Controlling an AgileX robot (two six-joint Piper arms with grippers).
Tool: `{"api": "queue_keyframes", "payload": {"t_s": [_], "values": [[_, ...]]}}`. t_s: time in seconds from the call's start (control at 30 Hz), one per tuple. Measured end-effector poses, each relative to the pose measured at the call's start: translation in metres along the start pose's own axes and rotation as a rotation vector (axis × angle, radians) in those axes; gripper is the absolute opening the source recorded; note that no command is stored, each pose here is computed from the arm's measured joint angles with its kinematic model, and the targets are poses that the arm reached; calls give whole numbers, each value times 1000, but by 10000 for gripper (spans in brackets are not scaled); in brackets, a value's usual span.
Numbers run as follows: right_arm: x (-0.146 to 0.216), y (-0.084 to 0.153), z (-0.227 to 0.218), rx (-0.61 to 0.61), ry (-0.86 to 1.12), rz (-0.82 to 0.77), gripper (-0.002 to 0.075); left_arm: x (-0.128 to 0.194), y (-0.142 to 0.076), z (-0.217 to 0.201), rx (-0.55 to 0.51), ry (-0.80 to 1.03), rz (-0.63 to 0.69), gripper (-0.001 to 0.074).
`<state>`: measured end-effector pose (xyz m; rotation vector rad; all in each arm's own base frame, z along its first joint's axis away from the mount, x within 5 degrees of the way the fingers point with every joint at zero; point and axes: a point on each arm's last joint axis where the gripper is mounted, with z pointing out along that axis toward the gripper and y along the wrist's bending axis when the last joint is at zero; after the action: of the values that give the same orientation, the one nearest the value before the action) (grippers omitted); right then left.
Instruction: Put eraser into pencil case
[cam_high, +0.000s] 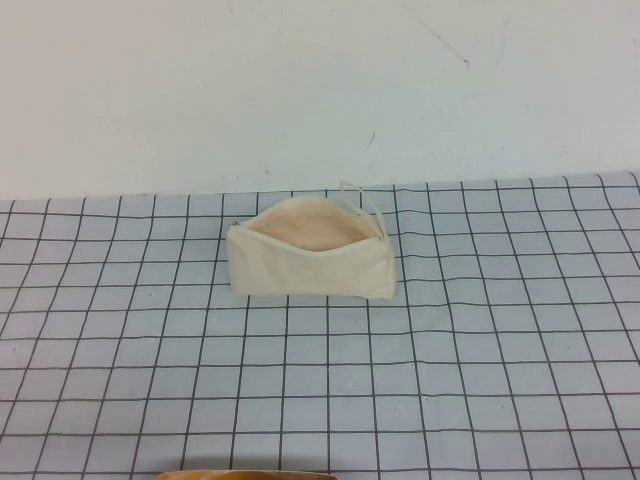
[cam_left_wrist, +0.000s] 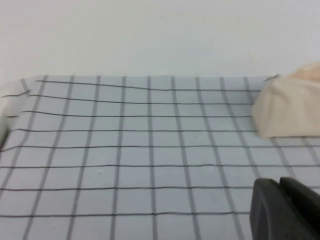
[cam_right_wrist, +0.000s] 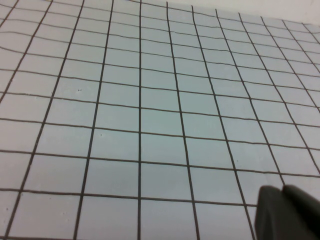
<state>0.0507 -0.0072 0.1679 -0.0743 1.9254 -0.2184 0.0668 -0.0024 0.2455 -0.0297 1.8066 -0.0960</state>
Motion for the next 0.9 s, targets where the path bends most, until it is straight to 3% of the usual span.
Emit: {"api": "queue_keyframes", "payload": {"t_s": [0.4, 0.9], "values": [[0, 0, 0, 0, 0, 0, -1, 63, 9, 4, -53, -15, 54, -1], [0, 0, 0, 0, 0, 0, -1, 72, 6, 4, -27, 37, -58, -1]]}}
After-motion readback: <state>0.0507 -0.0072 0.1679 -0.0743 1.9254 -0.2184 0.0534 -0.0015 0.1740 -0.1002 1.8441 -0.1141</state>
